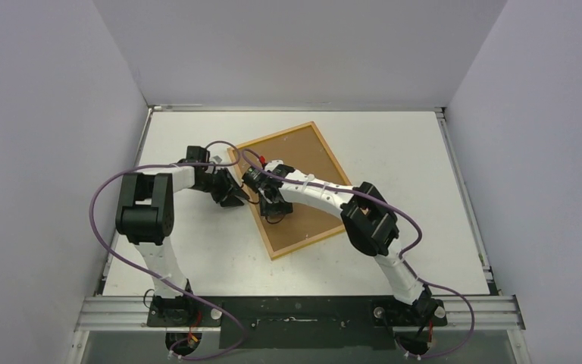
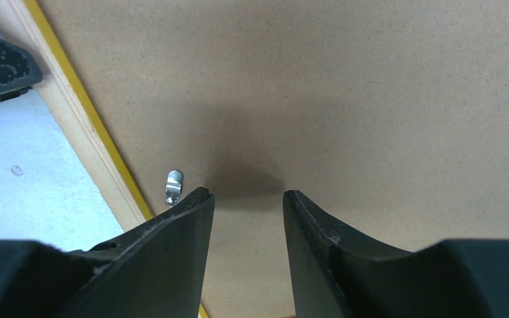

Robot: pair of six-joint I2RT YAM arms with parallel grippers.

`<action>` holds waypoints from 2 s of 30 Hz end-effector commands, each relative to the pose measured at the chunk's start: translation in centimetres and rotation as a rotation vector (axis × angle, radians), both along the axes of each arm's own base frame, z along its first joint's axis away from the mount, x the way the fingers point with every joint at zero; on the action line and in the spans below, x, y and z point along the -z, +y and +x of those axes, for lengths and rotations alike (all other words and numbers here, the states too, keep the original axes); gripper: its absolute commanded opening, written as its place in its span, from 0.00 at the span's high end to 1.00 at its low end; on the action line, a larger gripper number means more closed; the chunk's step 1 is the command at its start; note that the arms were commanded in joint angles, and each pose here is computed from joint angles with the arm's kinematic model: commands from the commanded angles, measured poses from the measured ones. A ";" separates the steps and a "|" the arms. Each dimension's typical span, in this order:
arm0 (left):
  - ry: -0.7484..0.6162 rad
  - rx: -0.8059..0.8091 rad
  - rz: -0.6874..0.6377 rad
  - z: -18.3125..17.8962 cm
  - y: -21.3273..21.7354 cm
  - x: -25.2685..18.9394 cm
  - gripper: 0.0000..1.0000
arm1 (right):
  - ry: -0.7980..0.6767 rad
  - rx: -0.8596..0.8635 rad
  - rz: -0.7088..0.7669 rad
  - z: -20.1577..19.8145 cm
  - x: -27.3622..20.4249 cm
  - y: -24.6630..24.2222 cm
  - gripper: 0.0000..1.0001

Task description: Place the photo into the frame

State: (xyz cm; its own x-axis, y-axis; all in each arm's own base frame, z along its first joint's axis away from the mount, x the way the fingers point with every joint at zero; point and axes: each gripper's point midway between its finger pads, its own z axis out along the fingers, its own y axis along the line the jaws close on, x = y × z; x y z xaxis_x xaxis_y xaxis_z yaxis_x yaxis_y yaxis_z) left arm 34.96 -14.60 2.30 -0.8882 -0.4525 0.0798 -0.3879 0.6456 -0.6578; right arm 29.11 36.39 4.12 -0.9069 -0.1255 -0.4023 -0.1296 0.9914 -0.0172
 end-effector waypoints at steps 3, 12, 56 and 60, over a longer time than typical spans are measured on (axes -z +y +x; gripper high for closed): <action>0.001 -0.009 -0.001 0.4 0.1 0.4 0.70 | -0.028 -0.009 0.011 1.0 -0.3 1.1 0.59; 0.012 -0.008 0.000 0.2 0.1 0.7 0.71 | -0.003 -0.032 0.023 0.7 0.4 1.8 0.57; 0.019 -0.007 -0.004 0.0 0.0 1.0 0.72 | 0.090 -0.192 -0.004 -1.8 2.1 2.3 0.43; 0.019 -0.009 -0.004 0.0 0.0 0.9 0.72 | 0.079 -0.183 -0.003 -1.7 1.8 2.2 0.43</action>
